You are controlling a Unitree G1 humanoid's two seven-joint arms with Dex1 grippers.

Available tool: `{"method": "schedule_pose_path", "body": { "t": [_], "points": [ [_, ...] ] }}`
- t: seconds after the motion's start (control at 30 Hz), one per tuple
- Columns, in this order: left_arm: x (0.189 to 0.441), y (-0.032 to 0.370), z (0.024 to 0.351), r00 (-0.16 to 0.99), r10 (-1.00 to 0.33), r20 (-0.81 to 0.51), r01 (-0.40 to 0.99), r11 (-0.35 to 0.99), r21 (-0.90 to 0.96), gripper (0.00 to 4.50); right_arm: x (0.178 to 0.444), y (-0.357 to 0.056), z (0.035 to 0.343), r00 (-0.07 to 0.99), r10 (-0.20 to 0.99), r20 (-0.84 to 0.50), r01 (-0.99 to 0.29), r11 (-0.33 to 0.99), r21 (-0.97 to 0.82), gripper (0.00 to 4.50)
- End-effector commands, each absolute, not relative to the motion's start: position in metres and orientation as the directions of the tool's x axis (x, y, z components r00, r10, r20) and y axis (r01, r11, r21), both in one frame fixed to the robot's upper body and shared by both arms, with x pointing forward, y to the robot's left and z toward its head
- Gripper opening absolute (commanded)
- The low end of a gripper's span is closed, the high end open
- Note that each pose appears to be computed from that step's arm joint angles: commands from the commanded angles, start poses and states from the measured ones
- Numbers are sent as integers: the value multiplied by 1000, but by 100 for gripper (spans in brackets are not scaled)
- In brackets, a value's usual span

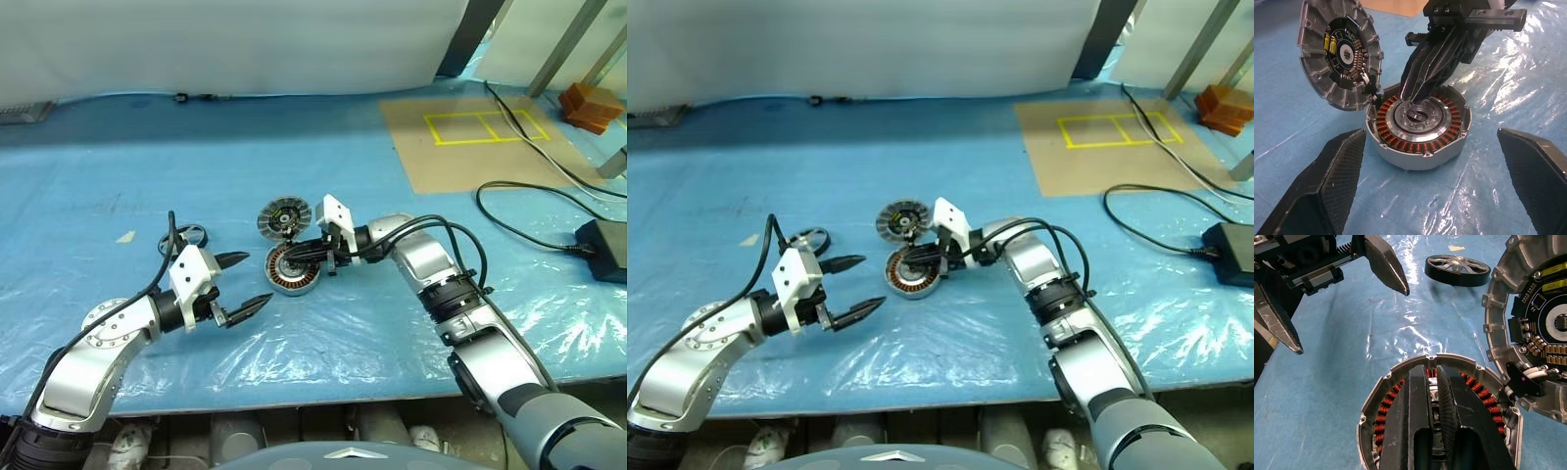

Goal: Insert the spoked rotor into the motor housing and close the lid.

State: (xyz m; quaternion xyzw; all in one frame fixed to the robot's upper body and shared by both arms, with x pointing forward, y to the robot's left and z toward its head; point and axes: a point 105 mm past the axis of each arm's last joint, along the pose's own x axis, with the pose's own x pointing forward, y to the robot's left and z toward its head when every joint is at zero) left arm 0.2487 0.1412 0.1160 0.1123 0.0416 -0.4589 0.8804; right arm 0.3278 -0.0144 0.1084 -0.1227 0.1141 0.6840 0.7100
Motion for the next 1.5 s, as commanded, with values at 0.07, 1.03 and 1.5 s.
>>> {"method": "schedule_pose_path", "body": {
  "t": [0.07, 1.03, 1.5],
  "points": [
    [245, 138, 127, 565, -812, -150, 822, 538, 185, 450, 332, -12, 102, 73, 932, -356, -996, 51, -71, 29],
    [247, 135, 126, 558, -816, -149, 827, 533, 177, 450, 330, -7, 100, 48, 945, -325, -999, 52, 3, 29],
    [248, 134, 127, 554, -819, -149, 830, 530, 175, 450, 335, -10, 91, 74, 933, -353, -997, 79, 1, 29]
  ]
}}
